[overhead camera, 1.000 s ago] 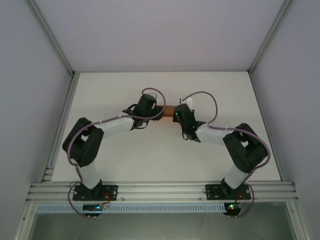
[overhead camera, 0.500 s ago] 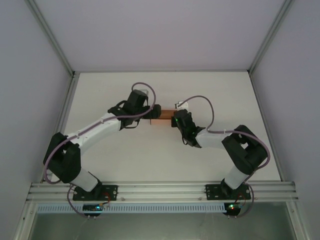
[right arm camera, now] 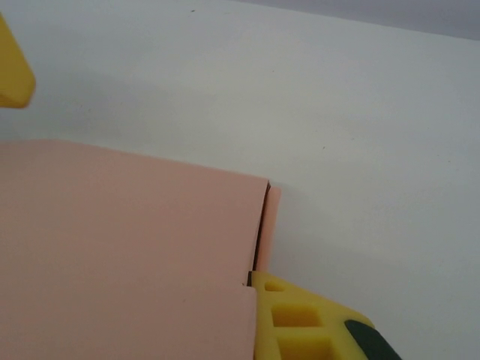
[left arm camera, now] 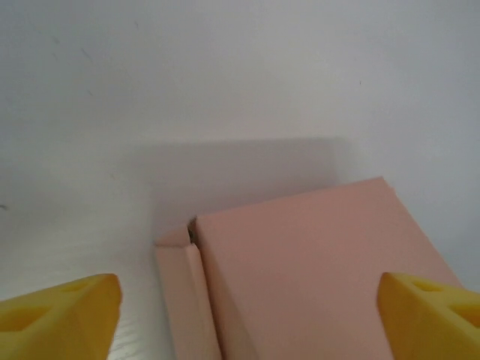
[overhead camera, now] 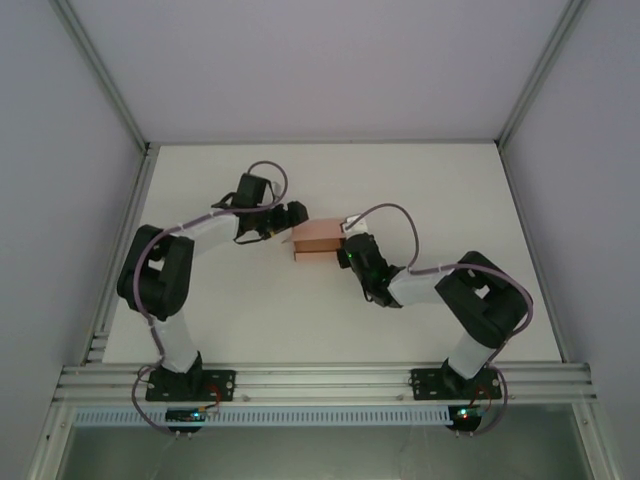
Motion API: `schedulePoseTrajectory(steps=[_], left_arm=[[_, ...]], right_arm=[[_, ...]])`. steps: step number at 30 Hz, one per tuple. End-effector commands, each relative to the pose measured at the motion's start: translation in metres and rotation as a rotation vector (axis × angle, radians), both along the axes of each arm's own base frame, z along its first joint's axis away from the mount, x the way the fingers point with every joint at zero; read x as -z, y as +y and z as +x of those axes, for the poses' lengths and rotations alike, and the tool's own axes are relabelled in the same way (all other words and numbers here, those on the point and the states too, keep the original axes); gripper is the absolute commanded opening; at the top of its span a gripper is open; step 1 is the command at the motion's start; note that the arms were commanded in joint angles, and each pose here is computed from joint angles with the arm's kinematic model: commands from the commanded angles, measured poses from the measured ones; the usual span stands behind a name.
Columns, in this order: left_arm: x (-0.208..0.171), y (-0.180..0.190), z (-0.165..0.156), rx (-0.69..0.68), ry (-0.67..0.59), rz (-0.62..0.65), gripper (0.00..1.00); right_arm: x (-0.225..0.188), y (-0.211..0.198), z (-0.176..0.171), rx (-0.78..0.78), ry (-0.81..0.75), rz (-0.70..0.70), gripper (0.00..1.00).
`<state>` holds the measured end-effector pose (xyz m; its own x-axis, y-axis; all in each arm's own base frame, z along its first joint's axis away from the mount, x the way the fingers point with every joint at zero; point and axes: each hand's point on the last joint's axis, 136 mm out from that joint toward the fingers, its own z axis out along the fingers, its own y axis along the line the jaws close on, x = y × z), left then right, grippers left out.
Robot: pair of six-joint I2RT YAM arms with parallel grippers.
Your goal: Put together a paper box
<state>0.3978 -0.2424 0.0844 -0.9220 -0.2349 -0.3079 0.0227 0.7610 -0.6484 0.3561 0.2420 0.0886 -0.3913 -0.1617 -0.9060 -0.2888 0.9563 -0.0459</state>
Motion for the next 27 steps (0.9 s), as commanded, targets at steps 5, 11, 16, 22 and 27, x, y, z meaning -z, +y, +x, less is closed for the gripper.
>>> schedulePoseTrajectory(steps=[5, 11, 16, 22, 27], left_arm=[[0.021, -0.004, -0.026, 0.026, 0.057, -0.059, 0.67], [0.054, 0.001, -0.035, 0.012, 0.108, -0.044, 0.58], [0.071, 0.01, -0.038, -0.013, 0.129, 0.008, 0.55], [0.082, 0.018, -0.036, -0.045, 0.143, 0.05, 0.49], [0.093, 0.025, -0.037, -0.06, 0.169, 0.048, 0.39]], right_arm=[[0.041, -0.005, -0.031, -0.053, 0.093, -0.121, 0.14], [0.032, -0.006, -0.048, -0.099, 0.122, -0.091, 0.33], [0.017, -0.019, -0.07, -0.115, 0.173, -0.062, 0.56], [-0.004, -0.035, -0.094, -0.171, 0.183, -0.001, 0.91], [-0.034, -0.041, -0.092, -0.174, 0.172, 0.175, 0.99]])
